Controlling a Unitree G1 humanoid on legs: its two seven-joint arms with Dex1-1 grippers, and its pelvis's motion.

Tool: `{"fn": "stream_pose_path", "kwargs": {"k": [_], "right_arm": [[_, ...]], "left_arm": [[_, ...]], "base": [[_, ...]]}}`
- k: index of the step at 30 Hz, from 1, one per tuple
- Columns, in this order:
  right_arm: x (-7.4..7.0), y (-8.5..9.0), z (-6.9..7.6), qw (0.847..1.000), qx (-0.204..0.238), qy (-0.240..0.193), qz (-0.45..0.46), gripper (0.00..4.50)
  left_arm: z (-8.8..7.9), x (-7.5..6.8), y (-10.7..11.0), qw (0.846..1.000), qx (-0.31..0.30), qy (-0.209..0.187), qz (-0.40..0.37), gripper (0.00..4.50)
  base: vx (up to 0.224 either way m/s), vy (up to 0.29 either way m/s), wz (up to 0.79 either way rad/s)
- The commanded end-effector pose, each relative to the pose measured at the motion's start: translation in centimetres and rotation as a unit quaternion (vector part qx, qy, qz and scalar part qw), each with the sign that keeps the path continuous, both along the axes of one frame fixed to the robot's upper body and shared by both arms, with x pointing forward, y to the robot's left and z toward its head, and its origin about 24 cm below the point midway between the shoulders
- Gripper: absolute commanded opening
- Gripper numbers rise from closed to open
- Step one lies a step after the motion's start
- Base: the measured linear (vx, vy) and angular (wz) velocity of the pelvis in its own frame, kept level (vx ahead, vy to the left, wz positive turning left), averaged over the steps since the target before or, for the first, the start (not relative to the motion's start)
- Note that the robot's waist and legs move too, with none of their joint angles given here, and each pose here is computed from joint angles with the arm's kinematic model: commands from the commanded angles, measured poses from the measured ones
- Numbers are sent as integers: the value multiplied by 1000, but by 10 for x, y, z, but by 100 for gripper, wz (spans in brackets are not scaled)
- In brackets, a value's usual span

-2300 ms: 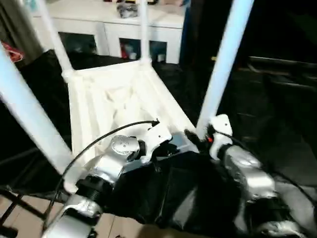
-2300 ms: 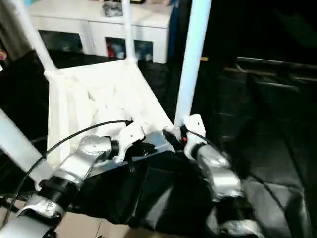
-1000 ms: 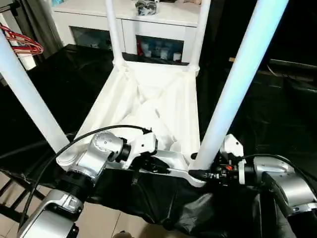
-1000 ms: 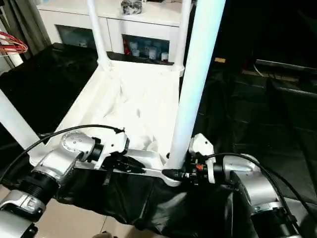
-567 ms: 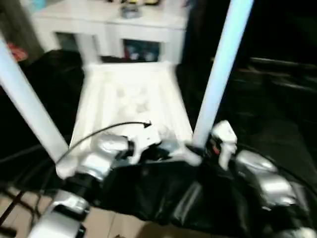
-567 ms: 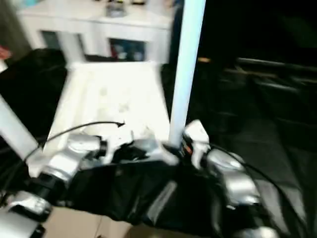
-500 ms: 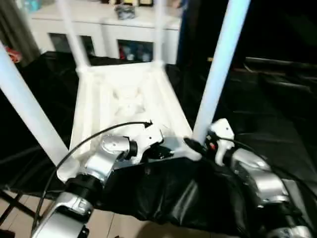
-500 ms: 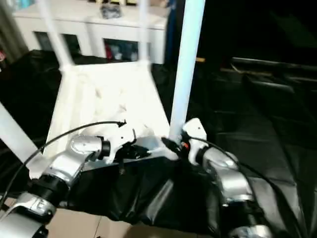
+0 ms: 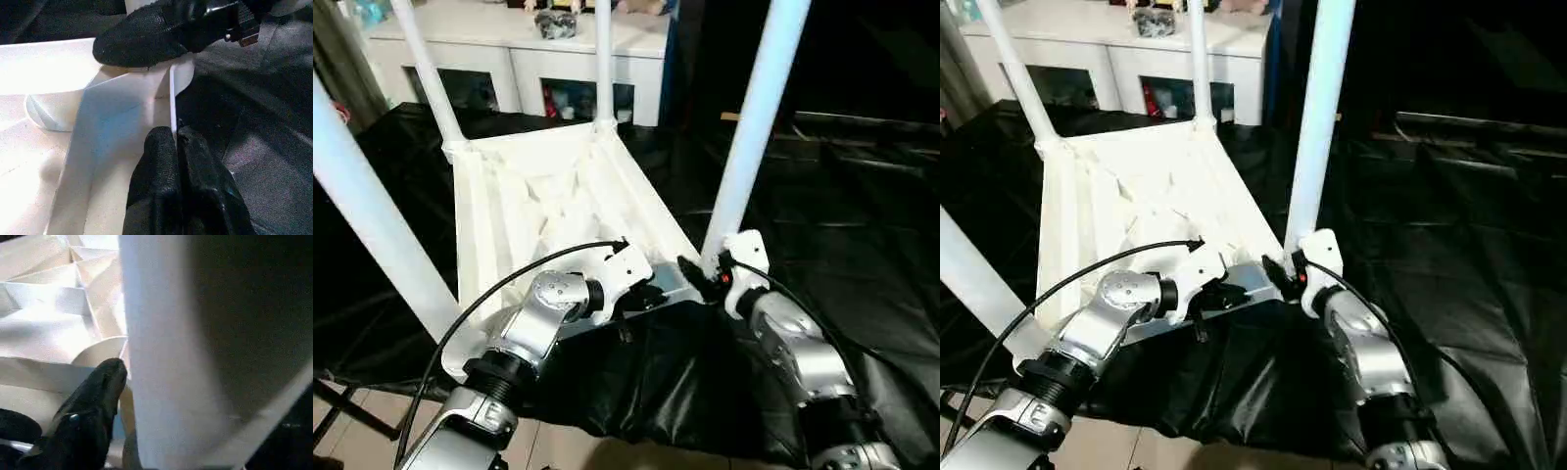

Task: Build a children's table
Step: Rotate leg to tighten

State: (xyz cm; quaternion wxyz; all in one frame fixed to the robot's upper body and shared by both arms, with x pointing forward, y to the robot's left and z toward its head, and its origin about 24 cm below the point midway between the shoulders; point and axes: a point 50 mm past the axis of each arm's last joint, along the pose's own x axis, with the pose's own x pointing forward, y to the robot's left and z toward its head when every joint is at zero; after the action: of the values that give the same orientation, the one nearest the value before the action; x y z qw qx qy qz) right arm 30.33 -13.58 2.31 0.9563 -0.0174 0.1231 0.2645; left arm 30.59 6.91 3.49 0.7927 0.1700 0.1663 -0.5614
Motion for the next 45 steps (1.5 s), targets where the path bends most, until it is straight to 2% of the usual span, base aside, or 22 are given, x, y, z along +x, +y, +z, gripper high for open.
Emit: {"fn": "stream_pose_path", "kwargs": {"k": [1, 4, 5, 7, 9, 14, 15, 24, 35, 39, 43, 44, 45], "right_arm": [[-18, 20, -16, 992, 7, 47, 113, 326], [-21, 15, -12, 990, 4, 40, 137, 326], [-26, 9, -7, 983, 9, 36, 178, 326], [-29, 5, -4, 979, 11, 35, 202, 326], [-39, -5, 2, 962, 8, 40, 270, 326], [-49, -17, 8, 939, 6, 61, 338, 326], [-53, -19, 11, 930, 6, 69, 362, 326], [-59, -23, 18, 905, 7, 85, 416, 326], [-61, -21, 18, 902, 20, 96, 420, 243], [-58, -21, 15, 914, 19, 94, 394, 222], [-50, -19, 6, 936, 1, 86, 341, 207], [-44, -18, -1, 952, -8, 85, 296, 205], [-44, -18, -1, 952, -8, 85, 296, 205]], "left_arm": [[14, -9, -21, 996, -36, -13, -86, 0], [15, -10, -16, 994, -38, -9, -97, 0], [17, -12, -12, 992, -43, -5, -115, 0], [18, -13, -9, 991, -44, -2, -125, 0], [20, -13, 0, 989, -43, 5, -141, 0], [22, -11, 16, 988, -31, 12, -152, 0], [22, -10, 21, 987, -24, 14, -158, 0], [27, -4, 39, 985, 0, 16, -174, 0], [27, -2, 42, 984, 3, 15, -178, 0], [26, -2, 39, 987, -5, 10, -161, 0], [25, 2, 36, 992, -13, -2, -124, 0], [24, 3, 32, 994, -18, -6, -105, 0], [24, 3, 32, 994, -18, -6, -105, 0]], "base": [[0, 0, 0], [0, 0, 0], [0, 0, 0], [25, -8, 2], [0, 0, 0], [0, 0, 0], [0, 0, 0], [0, 0, 0], [0, 0, 0], [0, 0, 0], [0, 0, 0], [0, 0, 0], [0, 0, 0]]}}
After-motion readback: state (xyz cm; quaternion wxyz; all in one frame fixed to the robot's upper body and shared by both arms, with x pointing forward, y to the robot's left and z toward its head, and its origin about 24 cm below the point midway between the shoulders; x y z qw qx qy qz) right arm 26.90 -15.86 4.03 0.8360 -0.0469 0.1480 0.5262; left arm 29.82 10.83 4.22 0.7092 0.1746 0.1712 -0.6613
